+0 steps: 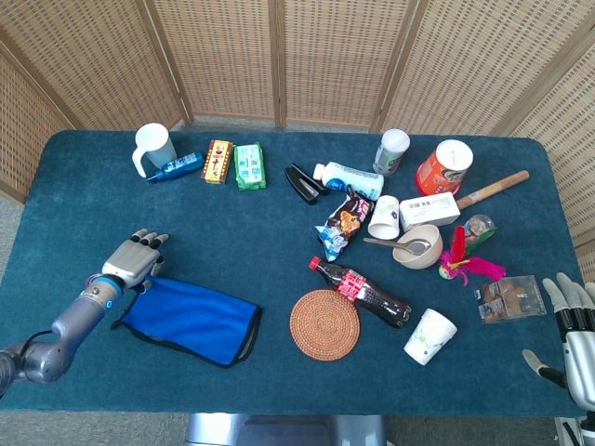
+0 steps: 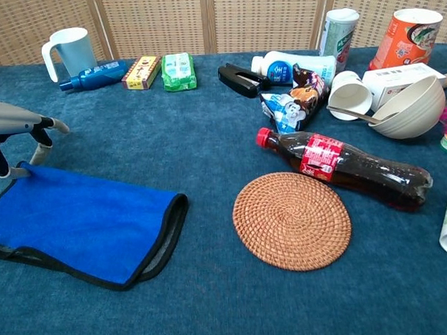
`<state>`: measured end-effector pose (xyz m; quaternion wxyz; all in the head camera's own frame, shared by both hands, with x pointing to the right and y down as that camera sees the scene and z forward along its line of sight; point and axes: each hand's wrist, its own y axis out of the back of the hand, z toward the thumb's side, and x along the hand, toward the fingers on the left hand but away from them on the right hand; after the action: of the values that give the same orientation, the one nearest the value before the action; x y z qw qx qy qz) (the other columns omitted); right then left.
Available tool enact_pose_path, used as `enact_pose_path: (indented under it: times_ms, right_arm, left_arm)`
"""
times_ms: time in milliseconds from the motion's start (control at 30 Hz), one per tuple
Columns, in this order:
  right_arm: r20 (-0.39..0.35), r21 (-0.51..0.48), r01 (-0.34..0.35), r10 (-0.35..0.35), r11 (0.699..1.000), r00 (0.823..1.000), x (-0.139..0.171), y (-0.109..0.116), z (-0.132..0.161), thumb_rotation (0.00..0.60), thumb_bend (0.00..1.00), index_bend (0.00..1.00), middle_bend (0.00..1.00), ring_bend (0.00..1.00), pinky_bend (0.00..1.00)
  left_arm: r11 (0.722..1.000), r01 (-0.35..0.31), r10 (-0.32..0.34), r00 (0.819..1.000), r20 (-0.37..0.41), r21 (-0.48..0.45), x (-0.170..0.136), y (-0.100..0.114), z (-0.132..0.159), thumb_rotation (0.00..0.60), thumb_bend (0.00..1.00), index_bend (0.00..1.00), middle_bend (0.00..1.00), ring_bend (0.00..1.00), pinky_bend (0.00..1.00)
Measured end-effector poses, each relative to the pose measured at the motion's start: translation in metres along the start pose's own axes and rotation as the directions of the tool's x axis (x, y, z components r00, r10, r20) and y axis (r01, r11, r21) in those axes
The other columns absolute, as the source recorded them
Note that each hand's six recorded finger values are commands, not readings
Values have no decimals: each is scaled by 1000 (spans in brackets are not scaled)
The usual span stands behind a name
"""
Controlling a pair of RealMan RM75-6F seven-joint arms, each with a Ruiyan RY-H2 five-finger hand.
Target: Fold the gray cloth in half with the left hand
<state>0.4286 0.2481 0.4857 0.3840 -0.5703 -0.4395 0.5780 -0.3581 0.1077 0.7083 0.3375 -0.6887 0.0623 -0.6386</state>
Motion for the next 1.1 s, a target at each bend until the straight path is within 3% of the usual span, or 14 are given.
enact_pose_path:
  times_ms: [700,767,833,933,1033,1100]
  right_arm:
    - [-4,4,-14,14,1000,1000,0,-4,2,600,0,0,0,0,0]
    - [-6,3,-16,17,1000,1000,0,-4,3,600,0,0,0,0,0]
    - [-7,2,-19,19,1000,1000,0,-5,3,600,0,0,0,0,0]
    - [-8,2,-18,18,1000,1000,0,-5,4,600,0,0,0,0,0]
    - [-9,1,-17,17,1000,1000,0,-4,4,600,0,0,0,0,0]
    - [-10,0,-17,17,1000,1000,1,-4,4,600,0,0,0,0,0]
  left_arm:
    - [999,12,-17,994,-109,-40,2,2,-43,600,516,626,0,0,0]
    - [999,13,-18,993,-118,-39,2,1,-47,600,514,564,0,0,0]
    - [999,16,-20,992,-123,-40,3,0,-48,600,507,365,0,0,0]
    - [999,9,-14,992,-125,-45,2,1,-48,600,471,146,0,0,0]
    - [998,-1,-6,992,-123,-55,0,2,-48,600,436,30,0,0,0]
    - [998,-12,5,993,-121,-54,-2,4,-48,600,429,3,0,0,0]
